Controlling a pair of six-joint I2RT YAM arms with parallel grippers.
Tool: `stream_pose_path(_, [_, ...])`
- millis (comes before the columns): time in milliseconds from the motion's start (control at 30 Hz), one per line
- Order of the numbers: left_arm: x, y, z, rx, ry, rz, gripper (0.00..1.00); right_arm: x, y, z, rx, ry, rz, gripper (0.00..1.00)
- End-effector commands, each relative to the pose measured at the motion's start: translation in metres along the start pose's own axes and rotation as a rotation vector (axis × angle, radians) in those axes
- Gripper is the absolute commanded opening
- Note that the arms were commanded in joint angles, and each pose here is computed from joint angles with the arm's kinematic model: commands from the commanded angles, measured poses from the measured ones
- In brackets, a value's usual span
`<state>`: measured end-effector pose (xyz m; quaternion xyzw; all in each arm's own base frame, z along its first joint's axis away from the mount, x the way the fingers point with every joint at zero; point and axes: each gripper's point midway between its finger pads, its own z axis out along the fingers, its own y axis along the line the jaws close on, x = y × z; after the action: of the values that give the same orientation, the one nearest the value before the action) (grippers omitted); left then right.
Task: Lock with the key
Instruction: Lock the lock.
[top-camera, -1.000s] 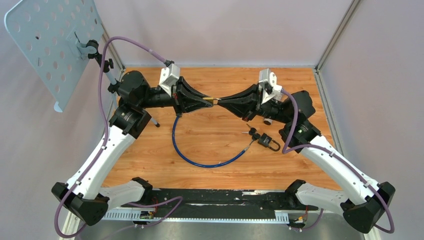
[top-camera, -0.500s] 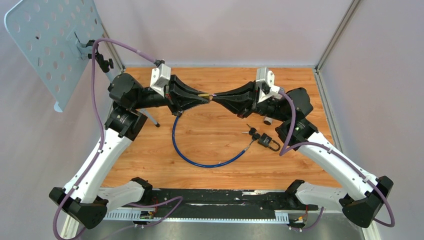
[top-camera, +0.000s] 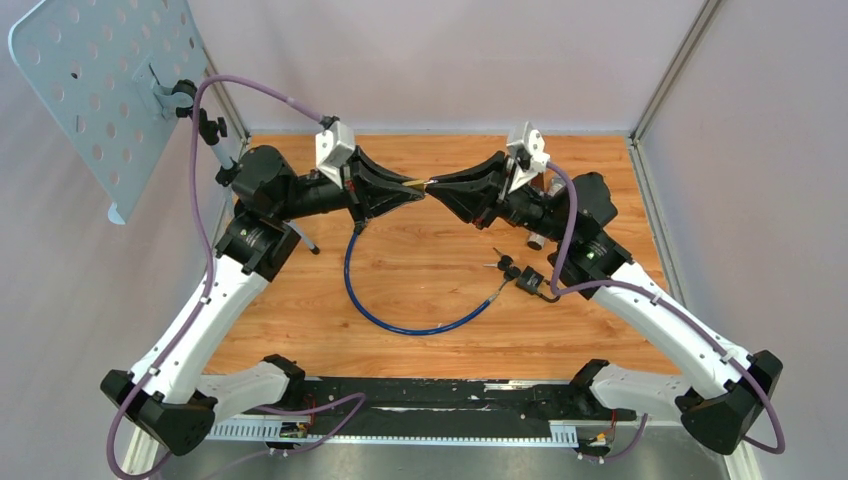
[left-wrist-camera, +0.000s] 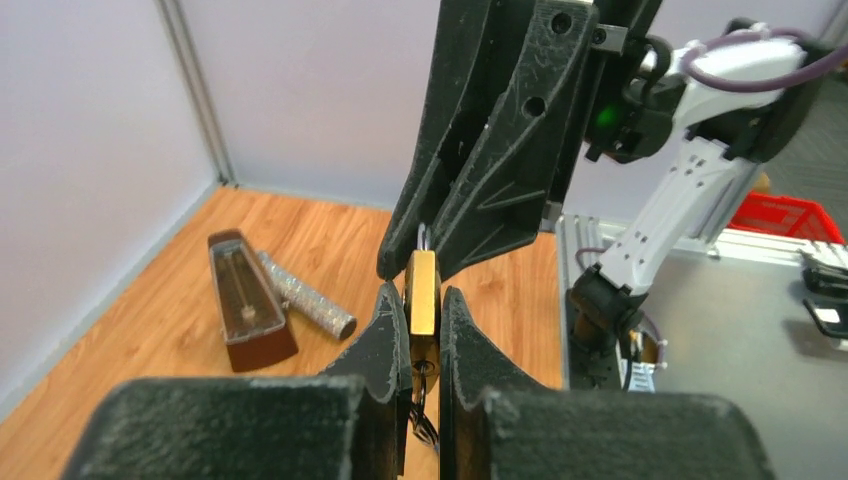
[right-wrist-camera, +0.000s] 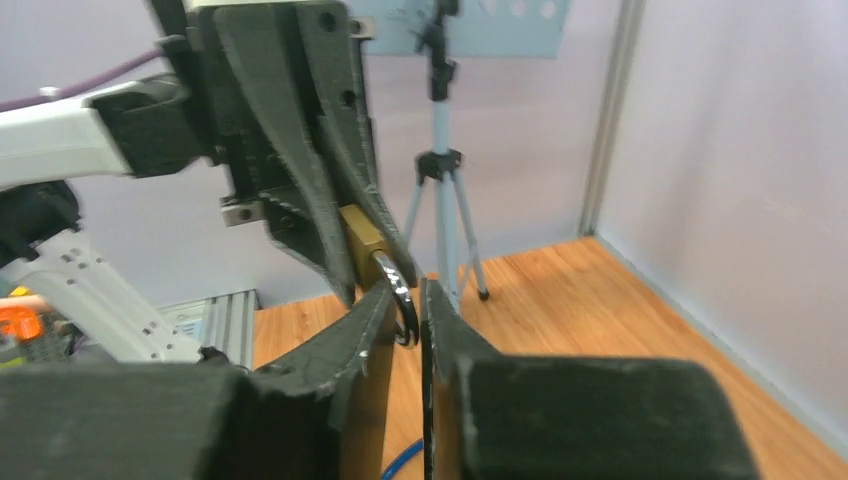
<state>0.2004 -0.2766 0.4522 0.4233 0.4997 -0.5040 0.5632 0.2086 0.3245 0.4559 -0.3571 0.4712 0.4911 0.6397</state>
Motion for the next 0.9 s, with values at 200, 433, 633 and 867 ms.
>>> stream_pose_path(200, [0.032,0.039,0.004,-0.25,0.059,-0.096,0.0,0.013,-0.018,-0.047,0.078,0.018,0.255,0.66])
stream_pose_path(433, [0.025,0.046,-0.003,-0.333,0.077,-0.128,0.0,-0.006,-0.015,-0.054,0.058,-0.056,0.303,0.79])
stream_pose_path(633, [0.008,0.058,0.004,-0.423,-0.034,-0.366,0.0,-0.022,-0.039,-0.036,0.145,-0.145,0.576,0.74])
stream_pose_path(867, [0.0,0.058,0.017,-0.401,-0.113,-0.628,0.0,-0.014,-0.075,-0.022,0.265,-0.202,0.722,0.79])
